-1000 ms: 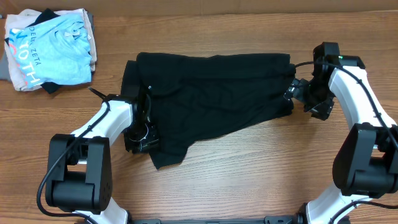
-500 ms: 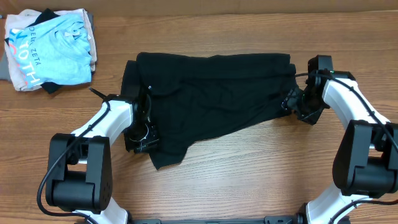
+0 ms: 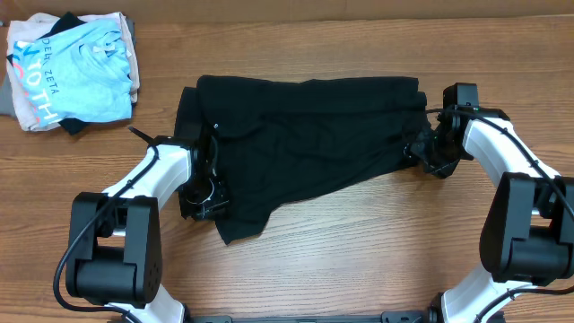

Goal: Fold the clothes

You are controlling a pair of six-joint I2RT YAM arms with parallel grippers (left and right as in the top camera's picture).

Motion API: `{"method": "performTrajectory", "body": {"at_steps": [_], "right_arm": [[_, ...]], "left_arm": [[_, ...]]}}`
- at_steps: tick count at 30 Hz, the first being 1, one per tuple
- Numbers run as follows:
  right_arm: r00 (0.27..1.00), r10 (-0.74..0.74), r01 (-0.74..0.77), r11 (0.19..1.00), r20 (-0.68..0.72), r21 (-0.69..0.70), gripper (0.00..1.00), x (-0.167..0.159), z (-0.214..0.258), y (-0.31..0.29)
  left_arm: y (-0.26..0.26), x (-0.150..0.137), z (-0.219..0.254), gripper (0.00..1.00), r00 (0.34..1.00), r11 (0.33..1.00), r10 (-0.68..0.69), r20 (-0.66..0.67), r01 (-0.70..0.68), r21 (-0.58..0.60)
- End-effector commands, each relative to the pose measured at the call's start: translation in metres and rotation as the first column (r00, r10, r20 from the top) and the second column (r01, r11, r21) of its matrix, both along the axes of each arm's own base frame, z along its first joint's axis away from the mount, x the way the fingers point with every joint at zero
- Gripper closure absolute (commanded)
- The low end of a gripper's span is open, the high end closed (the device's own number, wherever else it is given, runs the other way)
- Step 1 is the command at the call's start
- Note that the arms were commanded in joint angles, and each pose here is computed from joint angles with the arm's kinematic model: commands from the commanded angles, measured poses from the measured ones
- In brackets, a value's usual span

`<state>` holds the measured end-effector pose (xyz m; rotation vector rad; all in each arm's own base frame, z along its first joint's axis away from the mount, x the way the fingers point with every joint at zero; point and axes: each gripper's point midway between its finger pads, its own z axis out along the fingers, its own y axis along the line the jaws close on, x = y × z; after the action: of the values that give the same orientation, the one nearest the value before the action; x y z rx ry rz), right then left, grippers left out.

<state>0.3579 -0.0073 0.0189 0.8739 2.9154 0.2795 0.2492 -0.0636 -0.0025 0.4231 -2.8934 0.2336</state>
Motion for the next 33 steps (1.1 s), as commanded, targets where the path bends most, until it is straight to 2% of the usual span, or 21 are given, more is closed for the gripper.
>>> {"method": "performTrajectory", "body": {"at_steps": [1, 22, 29, 33], "right_arm": [[0.999, -0.035, 0.036, 0.999, -0.008, 0.012, 0.41, -0.003, 0.001, 0.0], [0.999, -0.053, 0.053, 0.998, -0.012, -0.017, 0.43, -0.009, -0.012, -0.004], [0.998, -0.056, 0.055, 0.998, -0.013, -0.034, 0.57, -0.009, -0.012, -0.007], [0.998, -0.056, 0.056, 0.998, -0.009, -0.034, 0.61, -0.008, -0.012, -0.008]], "left_arm": [[0.0, -0.007, -0.009, 0.76, 0.999, 1.0, -0.011, -0.035, 0.011, 0.009], [0.0, -0.007, -0.009, 0.76, 0.999, 1.0, -0.011, -0.034, 0.012, 0.009], [0.0, -0.007, -0.009, 0.76, 0.999, 1.0, -0.011, -0.034, 0.012, 0.009], [0.0, -0.007, -0.009, 0.76, 0.999, 1.0, -0.011, -0.034, 0.012, 0.009]]}}
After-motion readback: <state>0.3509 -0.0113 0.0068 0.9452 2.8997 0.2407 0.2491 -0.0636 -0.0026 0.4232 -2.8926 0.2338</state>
